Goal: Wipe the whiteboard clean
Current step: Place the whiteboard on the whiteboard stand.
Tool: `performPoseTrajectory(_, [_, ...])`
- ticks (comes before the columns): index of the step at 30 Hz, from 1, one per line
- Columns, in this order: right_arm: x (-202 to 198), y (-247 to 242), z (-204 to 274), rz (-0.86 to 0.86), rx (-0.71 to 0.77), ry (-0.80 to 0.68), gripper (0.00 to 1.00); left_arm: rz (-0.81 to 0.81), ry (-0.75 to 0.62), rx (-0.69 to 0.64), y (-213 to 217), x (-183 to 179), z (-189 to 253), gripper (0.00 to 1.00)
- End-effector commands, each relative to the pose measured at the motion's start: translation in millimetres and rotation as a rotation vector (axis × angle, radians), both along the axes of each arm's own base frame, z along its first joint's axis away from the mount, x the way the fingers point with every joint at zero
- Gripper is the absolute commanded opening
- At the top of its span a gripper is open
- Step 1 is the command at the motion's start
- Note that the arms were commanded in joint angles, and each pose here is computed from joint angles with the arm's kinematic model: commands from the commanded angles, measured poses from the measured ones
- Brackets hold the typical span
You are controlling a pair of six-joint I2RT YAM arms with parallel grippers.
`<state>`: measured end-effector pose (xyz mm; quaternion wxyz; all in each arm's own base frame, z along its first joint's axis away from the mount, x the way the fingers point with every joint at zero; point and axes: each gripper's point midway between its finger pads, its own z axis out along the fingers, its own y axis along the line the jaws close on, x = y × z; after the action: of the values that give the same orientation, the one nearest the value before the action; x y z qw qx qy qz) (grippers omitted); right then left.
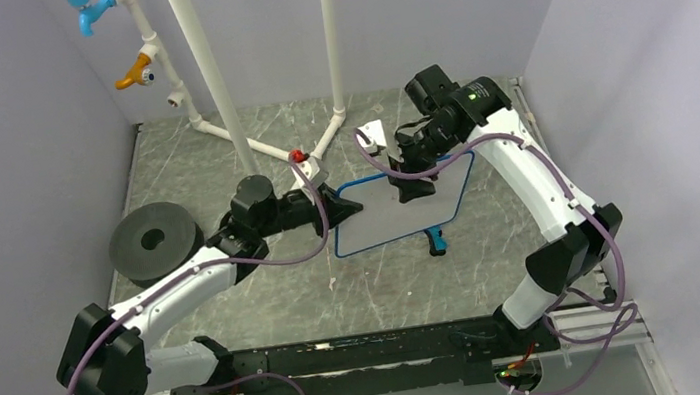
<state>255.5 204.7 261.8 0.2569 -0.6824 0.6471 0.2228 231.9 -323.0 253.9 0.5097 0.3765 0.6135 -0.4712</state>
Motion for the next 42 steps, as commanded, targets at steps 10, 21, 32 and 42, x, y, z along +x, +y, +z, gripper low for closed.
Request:
performPoseTrajectory(10, [37.4,-32.2,104.4,-0.318,0.169,-0.252,1.0,-0.012,-0.208,-0.138,-31.8,34.9,68.3,0.0])
performPoseTrajectory(21, [5.0,-96.4,174.2,-0.581,0.427,-0.422,1.0,-0.022,-0.143,-0.339,-91.7,101.7,100.4,0.0])
performPoseTrajectory(32, [7.4,-132.8,137.0,-0.748,0.456,-0.342,1.0,-0.128,-0.097,-0.399,-164.5,167.4,101.9,0.0])
performPoseTrajectory(42, [16.5,-151.2,119.9,-0.82,0.455,-0.294,1.0,-0.116,-0.044,-0.38,-212.0,220.1,61.6,0.0])
